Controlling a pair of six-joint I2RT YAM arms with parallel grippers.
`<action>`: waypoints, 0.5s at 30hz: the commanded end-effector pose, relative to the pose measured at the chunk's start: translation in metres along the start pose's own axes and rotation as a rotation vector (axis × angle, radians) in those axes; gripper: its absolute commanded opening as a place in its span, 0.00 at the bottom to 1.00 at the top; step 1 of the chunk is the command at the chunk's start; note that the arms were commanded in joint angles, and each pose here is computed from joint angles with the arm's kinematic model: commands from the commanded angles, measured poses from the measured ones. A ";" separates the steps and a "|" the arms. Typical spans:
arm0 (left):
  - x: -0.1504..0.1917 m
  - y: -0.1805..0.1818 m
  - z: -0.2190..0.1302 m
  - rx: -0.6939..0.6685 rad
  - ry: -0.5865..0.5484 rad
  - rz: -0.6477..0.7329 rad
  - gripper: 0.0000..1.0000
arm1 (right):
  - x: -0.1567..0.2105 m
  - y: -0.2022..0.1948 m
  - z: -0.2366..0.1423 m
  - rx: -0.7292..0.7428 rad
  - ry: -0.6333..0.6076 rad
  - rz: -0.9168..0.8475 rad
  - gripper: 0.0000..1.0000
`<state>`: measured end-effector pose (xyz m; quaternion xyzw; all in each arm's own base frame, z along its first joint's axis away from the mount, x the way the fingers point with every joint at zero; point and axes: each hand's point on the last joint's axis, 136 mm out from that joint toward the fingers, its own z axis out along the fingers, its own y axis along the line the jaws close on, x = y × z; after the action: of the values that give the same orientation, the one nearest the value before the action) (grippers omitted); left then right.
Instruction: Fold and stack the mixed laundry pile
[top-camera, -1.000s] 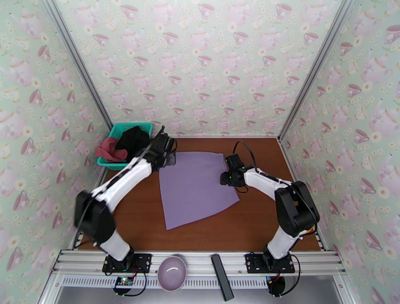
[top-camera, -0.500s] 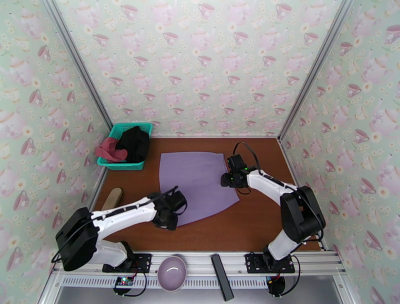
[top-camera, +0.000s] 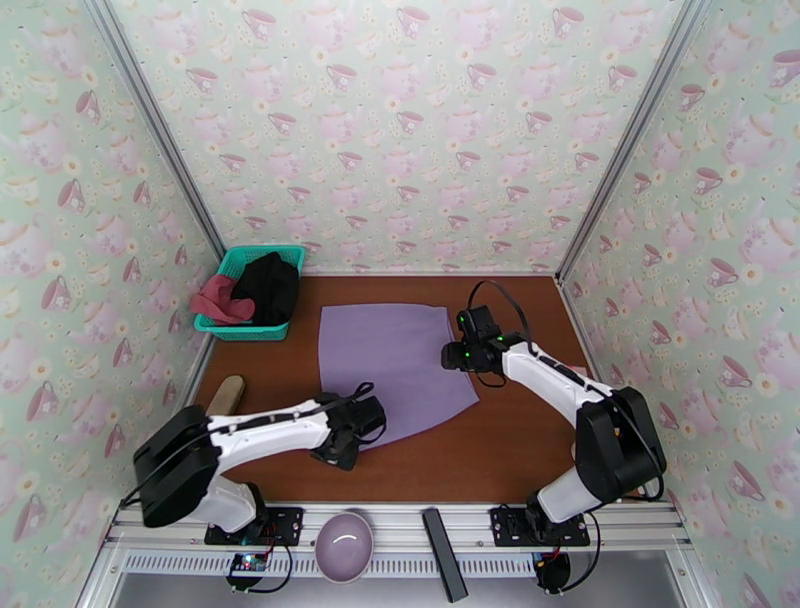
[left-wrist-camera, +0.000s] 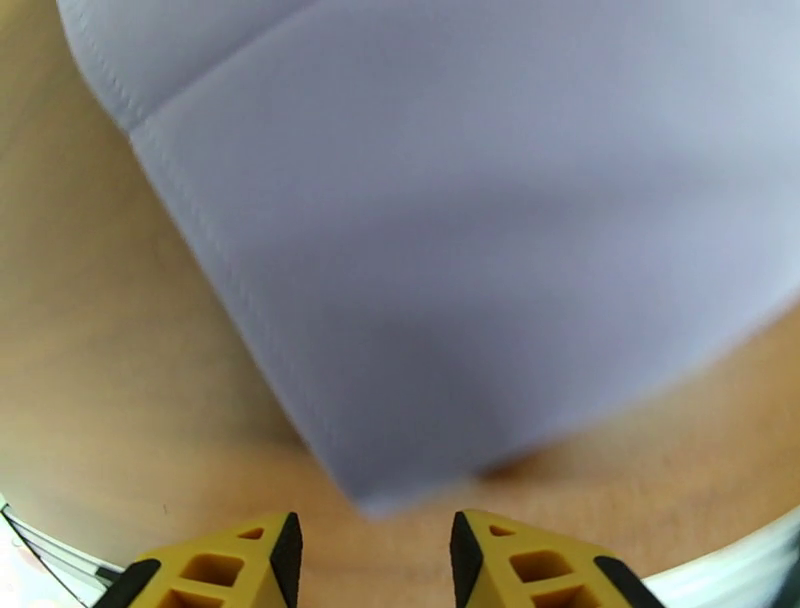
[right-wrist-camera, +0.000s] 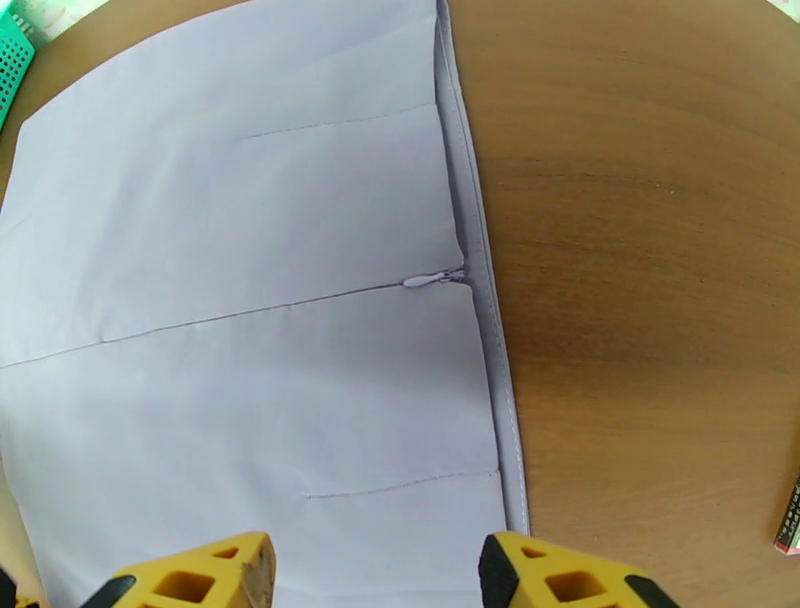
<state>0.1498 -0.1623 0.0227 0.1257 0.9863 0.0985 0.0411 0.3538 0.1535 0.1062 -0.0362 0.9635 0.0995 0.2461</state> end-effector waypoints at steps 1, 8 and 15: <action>-0.014 -0.002 0.009 -0.024 -0.036 -0.006 0.46 | 0.009 0.000 -0.004 -0.003 0.018 -0.001 0.59; -0.011 -0.003 0.030 -0.014 -0.010 -0.049 0.18 | 0.009 -0.001 -0.007 0.006 0.016 -0.001 0.59; -0.015 0.036 0.019 -0.105 -0.005 -0.193 0.00 | 0.018 -0.007 -0.011 0.022 0.028 -0.030 0.59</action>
<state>0.1722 -0.1557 0.0139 0.0677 0.9908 0.1021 0.0573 0.3470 0.1504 0.1067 -0.0383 0.9646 0.0967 0.2422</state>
